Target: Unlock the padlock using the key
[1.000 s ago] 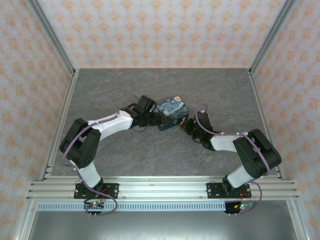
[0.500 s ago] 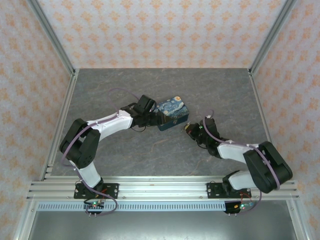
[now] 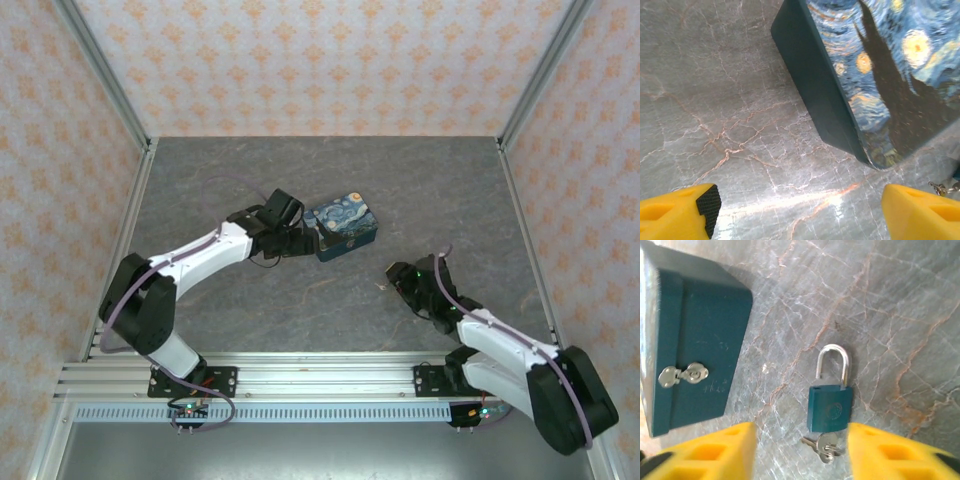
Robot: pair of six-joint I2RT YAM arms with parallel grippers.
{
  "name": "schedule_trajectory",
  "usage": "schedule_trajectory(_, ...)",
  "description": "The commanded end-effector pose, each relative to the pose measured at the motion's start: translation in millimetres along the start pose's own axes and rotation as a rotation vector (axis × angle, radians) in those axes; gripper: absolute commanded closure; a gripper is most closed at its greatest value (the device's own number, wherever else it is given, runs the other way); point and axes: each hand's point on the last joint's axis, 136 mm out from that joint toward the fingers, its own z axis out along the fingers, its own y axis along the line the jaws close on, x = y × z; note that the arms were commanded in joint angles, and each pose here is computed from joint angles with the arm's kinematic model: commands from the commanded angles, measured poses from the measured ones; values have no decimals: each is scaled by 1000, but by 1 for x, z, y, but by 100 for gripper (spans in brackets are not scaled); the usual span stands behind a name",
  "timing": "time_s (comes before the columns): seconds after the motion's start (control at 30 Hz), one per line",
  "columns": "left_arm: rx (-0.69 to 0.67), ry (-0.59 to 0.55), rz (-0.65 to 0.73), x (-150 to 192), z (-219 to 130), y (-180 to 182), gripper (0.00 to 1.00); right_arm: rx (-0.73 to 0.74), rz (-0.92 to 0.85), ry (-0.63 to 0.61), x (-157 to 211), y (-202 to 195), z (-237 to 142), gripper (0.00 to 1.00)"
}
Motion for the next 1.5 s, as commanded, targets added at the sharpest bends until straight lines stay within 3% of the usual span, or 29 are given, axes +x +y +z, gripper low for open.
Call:
schedule_trajectory(0.0, -36, -48, 4, -8, -27, 11, 15, 49, 37, -43, -7, -10, -13, 37)
schedule_trajectory(0.2, -82, -154, -7, -23, -67, 29, 13, 14, -24, -107, -29, 27, -41, 0)
schedule_trajectory(0.4, -249, -378, -52, -48, -116, 71, 6, 110, -196, -248, -72, 63, -71, 1)
schedule_trajectory(0.43, -286, -434, -58, -53, -126, 79, 0, 142, -227, -286, -83, 68, -77, 1)
schedule_trajectory(0.63, -477, -774, -84, -74, -182, 119, 0, 356, -364, -471, -150, 82, -99, 1)
schedule_trajectory(0.8, -607, -956, -112, -76, -206, 146, 0, 527, -451, -701, -208, 75, -114, 1)
schedule_trajectory(0.97, -653, -973, -155, -72, -191, 179, 0, 511, -472, -848, -227, 53, -101, 1)
schedule_trajectory(1.23, -704, -943, -81, -67, -149, 217, 0, 675, -614, -772, -226, -5, -48, 1)
schedule_trajectory(1.47, -717, -944, -54, -71, -109, 240, 0, 602, -665, -766, -223, -8, -22, 1)
